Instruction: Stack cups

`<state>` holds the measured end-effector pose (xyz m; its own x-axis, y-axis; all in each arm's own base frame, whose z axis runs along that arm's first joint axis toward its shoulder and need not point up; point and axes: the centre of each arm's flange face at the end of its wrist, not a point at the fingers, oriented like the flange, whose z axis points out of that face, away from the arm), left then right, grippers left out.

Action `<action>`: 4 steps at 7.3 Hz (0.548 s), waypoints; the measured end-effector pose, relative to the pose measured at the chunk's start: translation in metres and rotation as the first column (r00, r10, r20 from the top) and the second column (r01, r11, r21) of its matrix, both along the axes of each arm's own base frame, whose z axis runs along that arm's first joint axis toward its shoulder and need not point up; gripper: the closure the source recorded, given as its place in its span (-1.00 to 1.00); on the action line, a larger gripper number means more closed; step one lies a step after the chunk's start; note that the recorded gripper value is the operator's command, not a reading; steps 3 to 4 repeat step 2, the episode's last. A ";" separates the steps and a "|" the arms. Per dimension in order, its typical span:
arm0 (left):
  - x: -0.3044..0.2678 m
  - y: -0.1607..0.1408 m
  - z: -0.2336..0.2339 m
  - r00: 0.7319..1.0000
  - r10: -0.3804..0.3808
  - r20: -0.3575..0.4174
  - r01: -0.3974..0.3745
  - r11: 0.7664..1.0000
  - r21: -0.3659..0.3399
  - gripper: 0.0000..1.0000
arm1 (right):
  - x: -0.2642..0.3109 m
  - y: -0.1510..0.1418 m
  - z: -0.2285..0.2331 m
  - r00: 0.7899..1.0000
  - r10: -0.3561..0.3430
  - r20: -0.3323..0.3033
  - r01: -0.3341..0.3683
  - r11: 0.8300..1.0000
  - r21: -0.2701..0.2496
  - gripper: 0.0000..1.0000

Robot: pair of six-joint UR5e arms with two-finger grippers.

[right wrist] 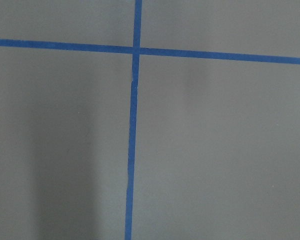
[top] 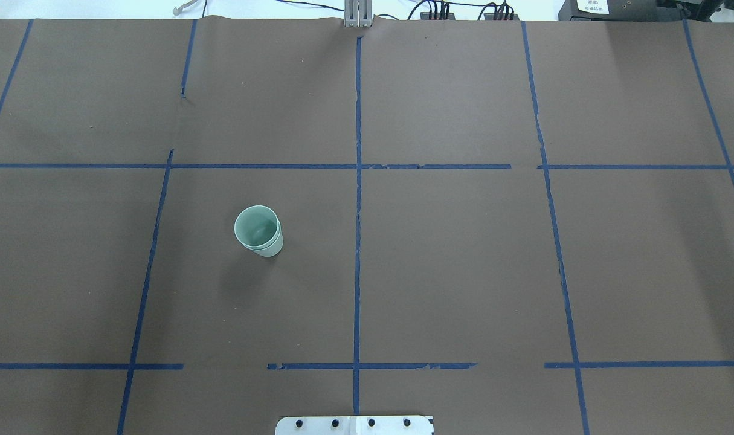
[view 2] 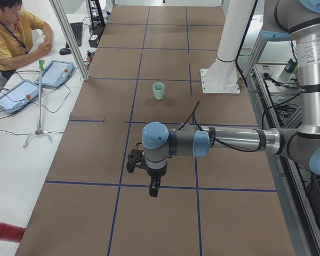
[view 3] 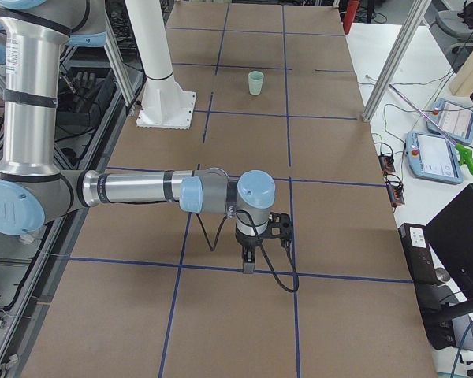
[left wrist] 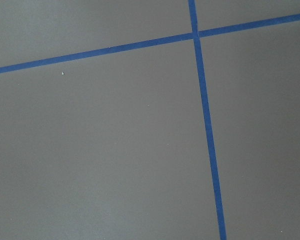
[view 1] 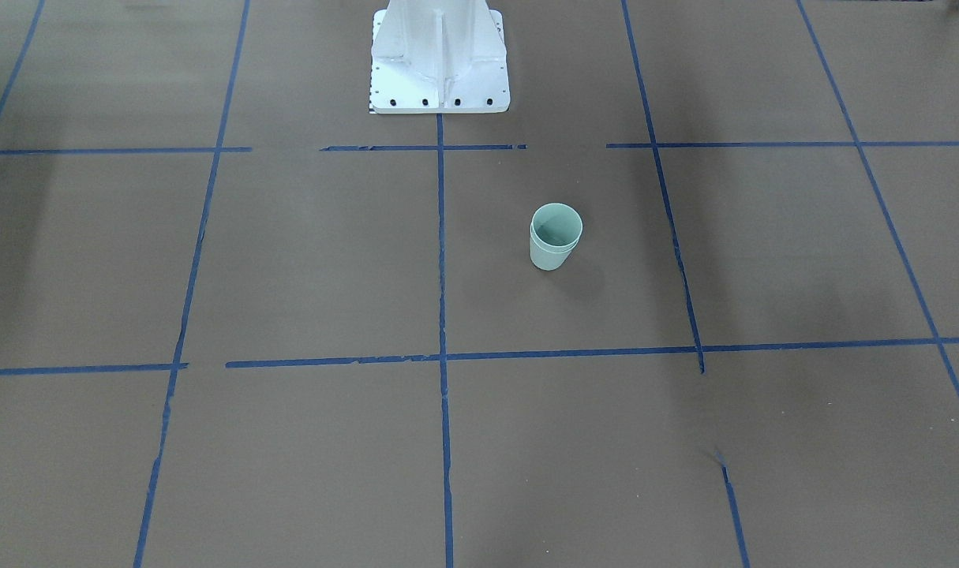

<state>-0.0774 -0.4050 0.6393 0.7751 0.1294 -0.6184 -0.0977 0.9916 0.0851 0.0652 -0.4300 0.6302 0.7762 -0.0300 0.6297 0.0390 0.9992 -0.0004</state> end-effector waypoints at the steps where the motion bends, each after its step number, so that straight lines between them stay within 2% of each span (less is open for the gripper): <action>1: 0.000 0.000 0.000 1.000 -0.001 -0.002 0.001 1.000 -0.001 -1.00 | 0.000 0.000 0.000 1.000 0.000 0.000 0.000 1.000 0.000 -1.00; 4: 0.000 0.000 0.000 1.000 -0.001 -0.004 0.001 1.000 -0.001 -1.00 | 0.000 0.000 0.000 1.000 0.000 0.000 0.000 1.000 0.000 -1.00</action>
